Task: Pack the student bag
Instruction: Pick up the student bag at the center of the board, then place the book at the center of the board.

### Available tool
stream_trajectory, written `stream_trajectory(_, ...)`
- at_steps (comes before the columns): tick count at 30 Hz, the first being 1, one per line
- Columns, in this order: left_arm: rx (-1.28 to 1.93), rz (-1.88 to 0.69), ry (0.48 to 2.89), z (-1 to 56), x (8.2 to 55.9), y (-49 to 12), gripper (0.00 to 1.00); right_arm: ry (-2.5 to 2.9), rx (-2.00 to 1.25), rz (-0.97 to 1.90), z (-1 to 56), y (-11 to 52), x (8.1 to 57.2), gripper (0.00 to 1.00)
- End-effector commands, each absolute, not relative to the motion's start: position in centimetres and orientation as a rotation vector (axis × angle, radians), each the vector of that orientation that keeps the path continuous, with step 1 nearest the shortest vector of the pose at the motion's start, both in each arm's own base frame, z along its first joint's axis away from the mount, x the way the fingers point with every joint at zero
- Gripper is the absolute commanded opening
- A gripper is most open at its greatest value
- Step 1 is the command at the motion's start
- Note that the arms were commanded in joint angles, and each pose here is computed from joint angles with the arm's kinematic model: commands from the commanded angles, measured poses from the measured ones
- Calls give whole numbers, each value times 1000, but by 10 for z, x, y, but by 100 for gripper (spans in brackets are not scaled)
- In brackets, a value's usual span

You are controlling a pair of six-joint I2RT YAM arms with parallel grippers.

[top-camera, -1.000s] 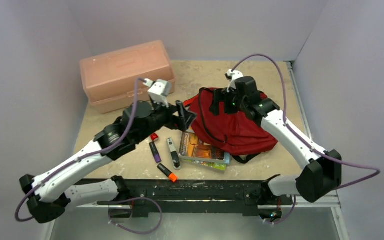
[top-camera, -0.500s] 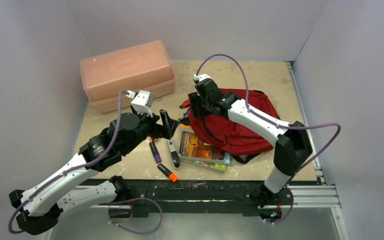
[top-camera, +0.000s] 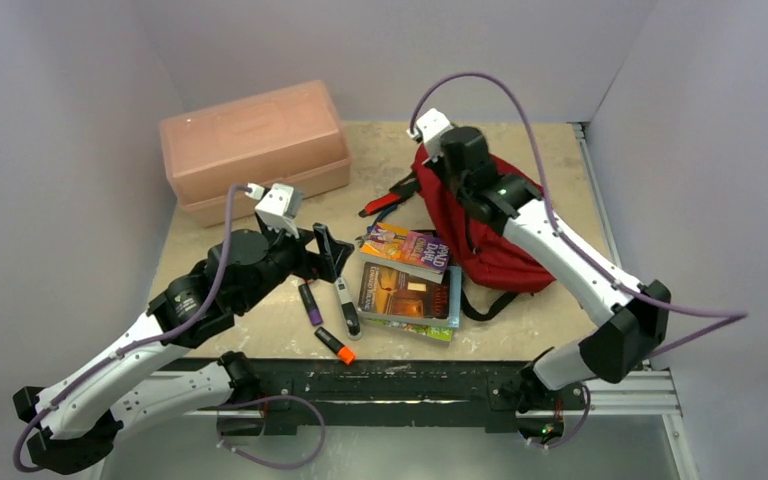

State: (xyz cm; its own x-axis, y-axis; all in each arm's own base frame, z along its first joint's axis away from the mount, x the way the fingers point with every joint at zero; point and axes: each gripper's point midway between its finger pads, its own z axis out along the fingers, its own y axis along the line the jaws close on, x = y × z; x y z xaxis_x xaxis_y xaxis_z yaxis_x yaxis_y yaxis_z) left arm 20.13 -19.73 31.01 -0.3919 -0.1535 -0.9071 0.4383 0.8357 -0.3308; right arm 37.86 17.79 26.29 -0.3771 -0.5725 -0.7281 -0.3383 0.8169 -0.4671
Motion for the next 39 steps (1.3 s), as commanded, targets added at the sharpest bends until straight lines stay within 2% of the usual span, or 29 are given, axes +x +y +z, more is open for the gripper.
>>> stream_trajectory(1, 245, -679, 1864, 313, 196, -200, 88, 1462, -793, -435, 412, 149, 421, 0)
stream_trajectory(5, 252, -743, 1880, 312, 187, -203, 87, 1160, -936, -409, 464, 148, 439, 0)
stream_trajectory(9, 263, -768, 1884, 311, 180, -202, 87, 979, -1118, -411, 467, 147, 446, 0)
stream_trajectory(14, 266, -733, 1867, 312, 181, -194, 87, 1219, -1308, -280, 377, 137, 443, 0)
stream_trajectory(18, 273, -741, 1857, 316, 184, -199, 87, 1438, -1193, -304, 296, 106, 425, 0)
stream_trajectory(19, 277, -747, 1857, 316, 184, -202, 87, 1458, -1100, -363, 291, 92, 421, 5)
stream_trajectory(20, 285, -756, 1858, 316, 184, -205, 87, 1502, -976, -414, 281, 75, 419, 23)
stream_trajectory(21, 295, -763, 1861, 316, 184, -208, 86, 1536, -903, -458, 271, 60, 415, 36)
stream_trajectory(27, 367, -799, 1892, 310, 180, -222, 86, 1710, -688, -762, 242, -16, 393, 55)
stream_trajectory(31, 406, -773, 1907, 306, 180, -222, 86, 1800, -520, -900, 248, -54, 388, 75)
stream_trajectory(34, 443, -702, 1912, 308, 183, -215, 86, 1969, -477, -874, 231, -59, 380, 98)
stream_trajectory(39, 413, -635, 1927, 296, 192, -210, 87, 2053, -298, -550, 231, -30, 351, 99)
